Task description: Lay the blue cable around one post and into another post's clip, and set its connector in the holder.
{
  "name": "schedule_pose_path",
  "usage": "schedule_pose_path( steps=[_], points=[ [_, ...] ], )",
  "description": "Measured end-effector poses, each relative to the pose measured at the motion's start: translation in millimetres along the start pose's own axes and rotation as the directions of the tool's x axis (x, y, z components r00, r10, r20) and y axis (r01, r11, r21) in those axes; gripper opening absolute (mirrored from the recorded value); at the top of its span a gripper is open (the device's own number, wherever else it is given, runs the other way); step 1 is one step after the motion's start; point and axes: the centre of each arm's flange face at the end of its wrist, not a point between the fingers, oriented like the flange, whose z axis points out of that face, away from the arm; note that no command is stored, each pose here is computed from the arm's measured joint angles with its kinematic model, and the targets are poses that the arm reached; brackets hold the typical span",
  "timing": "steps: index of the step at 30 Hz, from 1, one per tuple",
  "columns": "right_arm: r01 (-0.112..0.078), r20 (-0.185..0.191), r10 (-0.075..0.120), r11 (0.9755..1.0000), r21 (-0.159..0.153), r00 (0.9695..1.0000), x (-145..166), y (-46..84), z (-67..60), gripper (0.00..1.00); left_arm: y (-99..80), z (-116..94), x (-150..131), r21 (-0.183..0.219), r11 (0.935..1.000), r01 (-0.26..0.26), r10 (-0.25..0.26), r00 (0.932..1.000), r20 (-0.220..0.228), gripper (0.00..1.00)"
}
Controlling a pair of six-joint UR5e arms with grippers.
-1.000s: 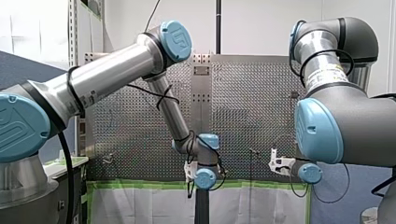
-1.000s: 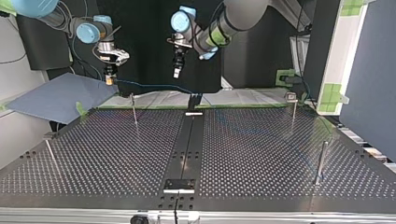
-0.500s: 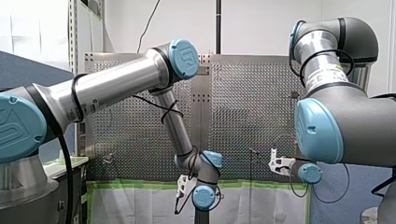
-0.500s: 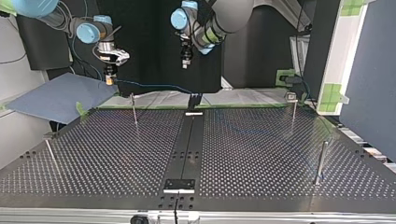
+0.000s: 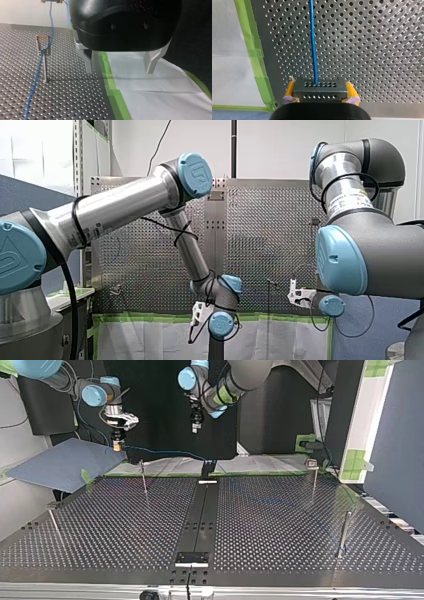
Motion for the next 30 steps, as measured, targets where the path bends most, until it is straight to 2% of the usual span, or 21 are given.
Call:
schedule_pose_path(
  steps=[6, 13, 30],
  points=[
    [0.000, -0.002, 0.000, 1.0000, 0.000, 1.0000, 0, 0.1, 0.3, 0.00, -3.1, 4, -22, 0.000, 0.9999, 0.017, -0.017, 0.9995, 0.026, 1.00],
    [0.000, -0.001, 0.000, 1.0000, 0.000, 1.0000, 0, 0.0, 0.2, 0.00, -9.5, 21, -43, 0.006, 0.9997, 0.025, -0.025, 0.9980, 0.059, 1.00],
    [0.002, -0.002, -0.002, 1.0000, 0.003, 1.0000, 0, -1.7, 0.5, 0.00, -7.0, 48, -58, 0.016, 0.9974, 0.071, -0.072, 0.9915, 0.108, 1.00]
  ],
)
